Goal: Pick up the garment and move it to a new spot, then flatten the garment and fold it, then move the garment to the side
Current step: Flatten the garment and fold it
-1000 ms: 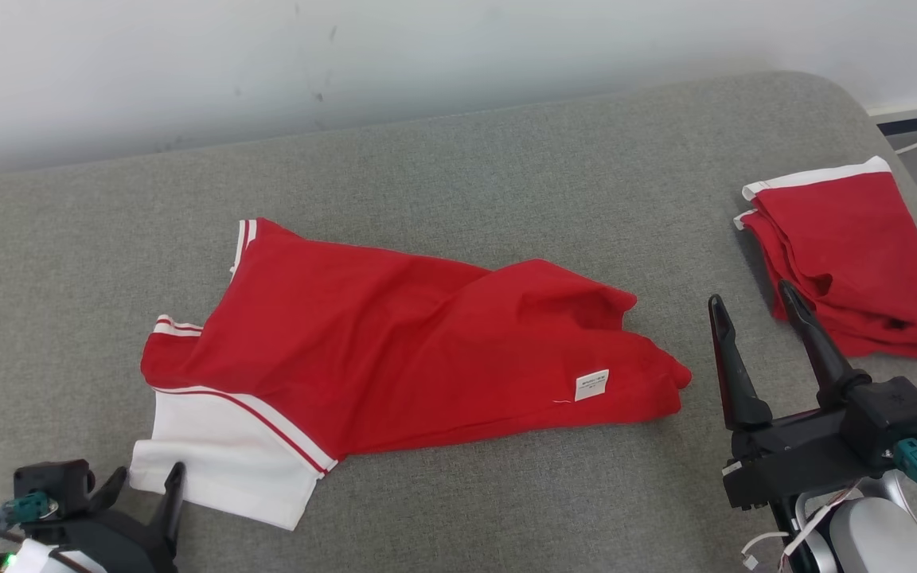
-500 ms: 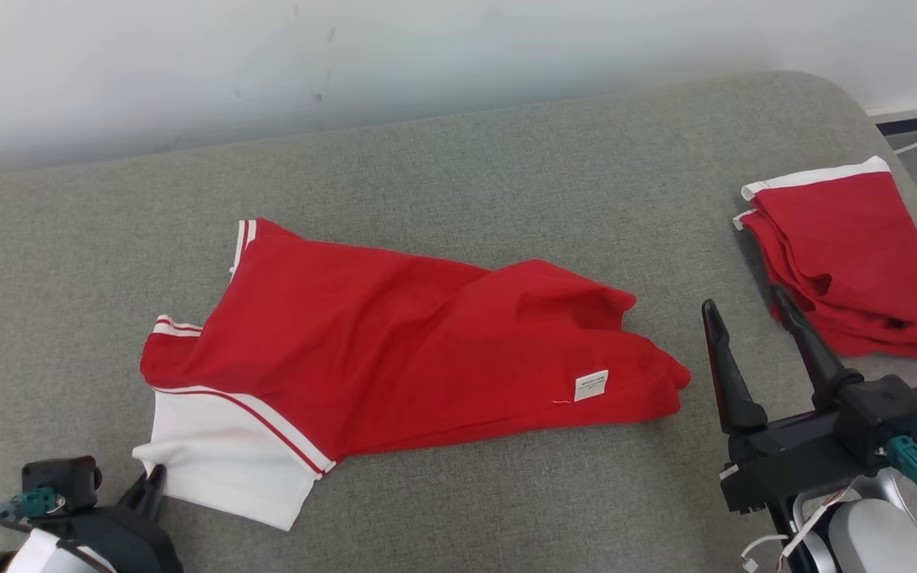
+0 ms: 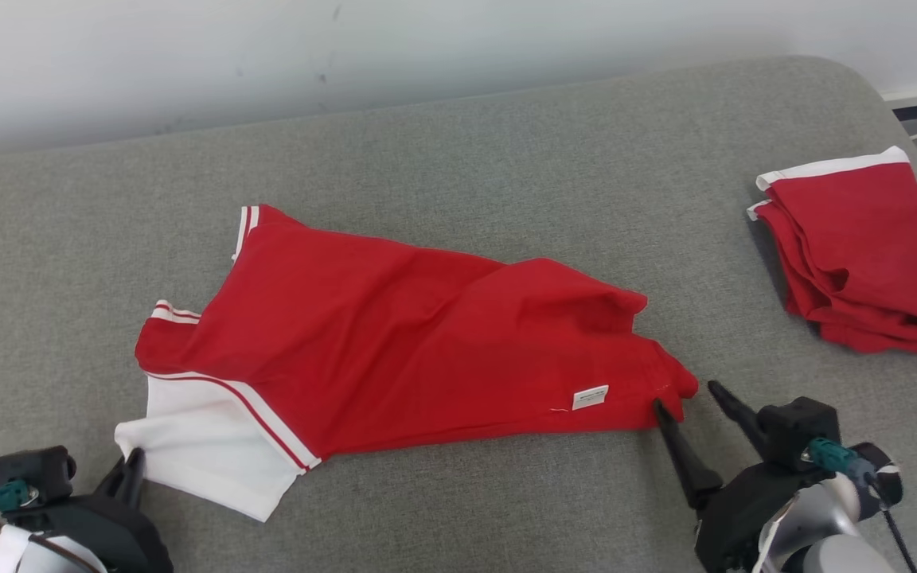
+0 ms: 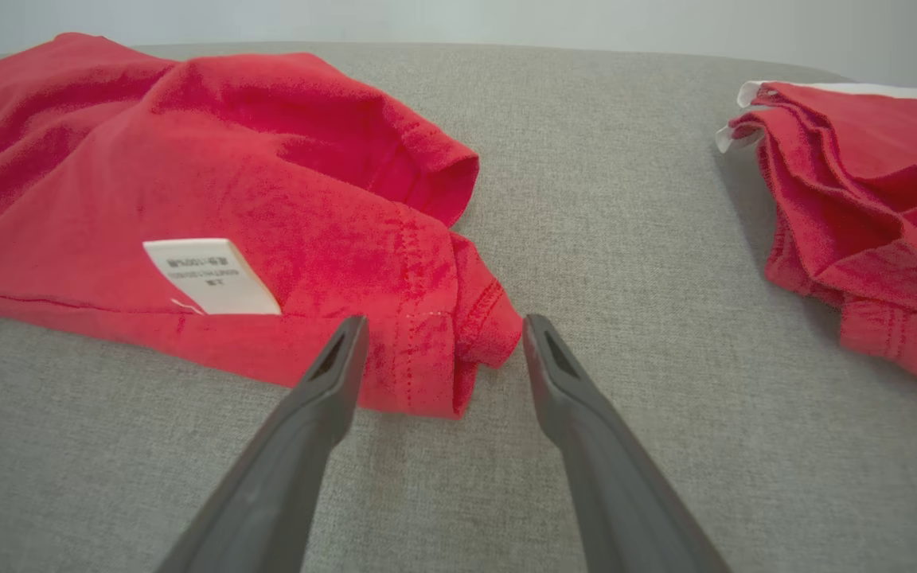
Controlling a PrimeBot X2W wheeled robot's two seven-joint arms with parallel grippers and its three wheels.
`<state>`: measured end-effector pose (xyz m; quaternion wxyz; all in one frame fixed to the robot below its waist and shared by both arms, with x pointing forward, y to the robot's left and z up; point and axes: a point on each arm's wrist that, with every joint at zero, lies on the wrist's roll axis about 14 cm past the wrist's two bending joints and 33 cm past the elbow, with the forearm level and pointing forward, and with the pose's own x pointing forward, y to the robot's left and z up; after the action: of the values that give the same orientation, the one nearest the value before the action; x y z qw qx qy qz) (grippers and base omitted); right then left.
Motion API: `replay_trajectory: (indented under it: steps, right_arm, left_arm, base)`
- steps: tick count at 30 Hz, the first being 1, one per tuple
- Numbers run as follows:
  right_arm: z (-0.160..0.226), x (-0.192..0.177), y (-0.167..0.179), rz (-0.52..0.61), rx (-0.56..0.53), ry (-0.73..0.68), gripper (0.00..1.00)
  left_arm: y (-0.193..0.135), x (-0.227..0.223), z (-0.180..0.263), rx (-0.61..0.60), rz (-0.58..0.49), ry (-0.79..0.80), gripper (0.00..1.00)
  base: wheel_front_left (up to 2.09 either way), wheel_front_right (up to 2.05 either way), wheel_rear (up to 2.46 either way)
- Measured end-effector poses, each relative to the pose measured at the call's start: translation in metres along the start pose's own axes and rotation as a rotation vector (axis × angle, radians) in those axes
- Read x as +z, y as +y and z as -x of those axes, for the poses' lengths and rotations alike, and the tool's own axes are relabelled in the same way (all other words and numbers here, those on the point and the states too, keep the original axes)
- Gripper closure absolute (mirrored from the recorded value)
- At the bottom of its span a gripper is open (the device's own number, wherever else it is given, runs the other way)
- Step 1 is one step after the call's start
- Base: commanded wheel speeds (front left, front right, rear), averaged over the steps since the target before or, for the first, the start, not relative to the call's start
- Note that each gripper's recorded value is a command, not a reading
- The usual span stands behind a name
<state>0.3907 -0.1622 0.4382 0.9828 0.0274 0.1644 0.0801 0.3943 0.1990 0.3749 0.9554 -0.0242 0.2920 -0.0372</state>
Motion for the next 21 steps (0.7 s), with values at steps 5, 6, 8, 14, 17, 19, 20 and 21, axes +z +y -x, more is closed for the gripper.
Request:
replay_trajectory:
  steps: [5, 6, 8, 14, 17, 19, 20, 21]
  right_arm:
    - [-0.005, -0.021, 0.02, -0.044, 0.05, 0.093, 0.0]
    - [-0.006, -0.023, 0.021, -0.046, 0.053, 0.106, 0.0]
    - [-0.009, -0.026, 0.022, -0.049, 0.057, 0.122, 0.0]
    - [-0.018, -0.014, 0.02, -0.056, 0.055, 0.101, 0.0]
    - [-0.02, -0.012, 0.02, -0.068, 0.054, 0.104, 0.0]
    - [-0.02, -0.012, 0.02, -0.077, 0.054, 0.111, 0.11]
    - [-0.02, -0.013, 0.021, -0.08, 0.055, 0.118, 0.24]
    - [-0.02, -0.014, 0.021, -0.081, 0.054, 0.122, 0.27]
  left_arm:
    - [-0.002, 0.004, -0.003, -0.006, 0.004, -0.01, 1.0]
    - [-0.002, 0.004, -0.003, -0.006, 0.006, -0.009, 1.0]
    - [-0.002, 0.003, -0.003, -0.006, 0.008, -0.009, 1.0]
    - [0.0, 0.003, -0.004, -0.002, 0.01, -0.014, 1.0]
    - [-0.001, 0.004, -0.004, -0.003, 0.01, -0.014, 1.0]
    - [-0.001, 0.004, -0.004, -0.004, 0.009, -0.013, 1.0]
    - [-0.001, 0.004, -0.004, -0.005, 0.009, -0.014, 1.0]
    - [-0.001, 0.004, -0.005, -0.005, 0.009, -0.013, 1.0]
  base:
    - [0.0, 0.0, 0.0]
    - [0.0, 0.0, 0.0]
    - [0.0, 0.0, 0.0]
    - [0.0, 0.0, 0.0]
    - [0.0, 0.0, 0.0]
    - [0.0, 0.0, 0.0]
    - [0.0, 0.0, 0.0]
    - [0.0, 0.0, 0.0]
